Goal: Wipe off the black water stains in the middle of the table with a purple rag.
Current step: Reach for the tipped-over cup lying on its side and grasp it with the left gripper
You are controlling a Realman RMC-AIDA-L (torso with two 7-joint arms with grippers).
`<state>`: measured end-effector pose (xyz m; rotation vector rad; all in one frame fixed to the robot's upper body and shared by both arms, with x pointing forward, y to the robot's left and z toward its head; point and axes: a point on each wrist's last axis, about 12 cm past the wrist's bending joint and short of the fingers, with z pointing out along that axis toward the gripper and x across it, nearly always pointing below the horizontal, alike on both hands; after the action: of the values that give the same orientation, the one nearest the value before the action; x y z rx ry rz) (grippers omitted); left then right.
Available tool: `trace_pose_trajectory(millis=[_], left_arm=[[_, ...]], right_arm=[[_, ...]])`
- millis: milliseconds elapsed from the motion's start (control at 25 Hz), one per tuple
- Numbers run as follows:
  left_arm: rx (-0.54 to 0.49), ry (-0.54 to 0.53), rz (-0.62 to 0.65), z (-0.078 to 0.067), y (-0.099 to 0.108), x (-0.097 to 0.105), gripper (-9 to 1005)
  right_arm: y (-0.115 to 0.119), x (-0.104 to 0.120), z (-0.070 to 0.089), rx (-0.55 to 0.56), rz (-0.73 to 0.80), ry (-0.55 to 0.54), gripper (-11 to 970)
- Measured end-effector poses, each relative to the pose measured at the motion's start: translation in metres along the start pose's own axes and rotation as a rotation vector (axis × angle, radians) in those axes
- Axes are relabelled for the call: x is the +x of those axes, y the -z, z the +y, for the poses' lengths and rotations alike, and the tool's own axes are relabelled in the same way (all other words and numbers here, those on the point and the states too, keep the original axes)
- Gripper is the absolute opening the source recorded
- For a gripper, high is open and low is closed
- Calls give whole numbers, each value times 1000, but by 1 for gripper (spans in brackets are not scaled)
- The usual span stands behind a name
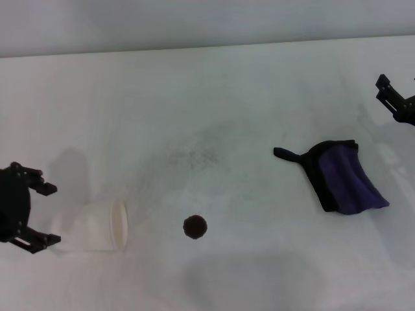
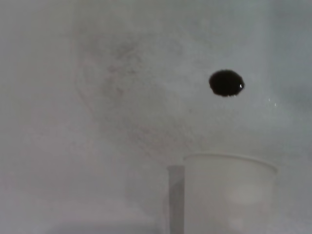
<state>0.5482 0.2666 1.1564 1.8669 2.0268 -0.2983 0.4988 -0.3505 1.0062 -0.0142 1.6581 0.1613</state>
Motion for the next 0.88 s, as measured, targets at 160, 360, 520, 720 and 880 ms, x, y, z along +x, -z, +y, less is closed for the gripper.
trace_pose_trajectory(millis=[160, 360, 520, 720, 880], left_arm=[[-11, -54, 35, -4, -15, -5, 874], [-40, -100, 49, -6, -25, -9, 874], [-57, -126, 41, -4, -26, -11, 874], [-69, -160, 2, -4, -27, -14, 874], [-73, -197, -8, -4, -31, -16, 874]], right_arm=[[1, 1, -1, 3, 3, -3, 873], [3, 3, -1, 7, 12, -5, 873], [3, 3, -1, 9, 14, -6, 873], [3, 3, -1, 10, 15, -6, 873], [1, 2, 0, 6, 13, -6, 873]])
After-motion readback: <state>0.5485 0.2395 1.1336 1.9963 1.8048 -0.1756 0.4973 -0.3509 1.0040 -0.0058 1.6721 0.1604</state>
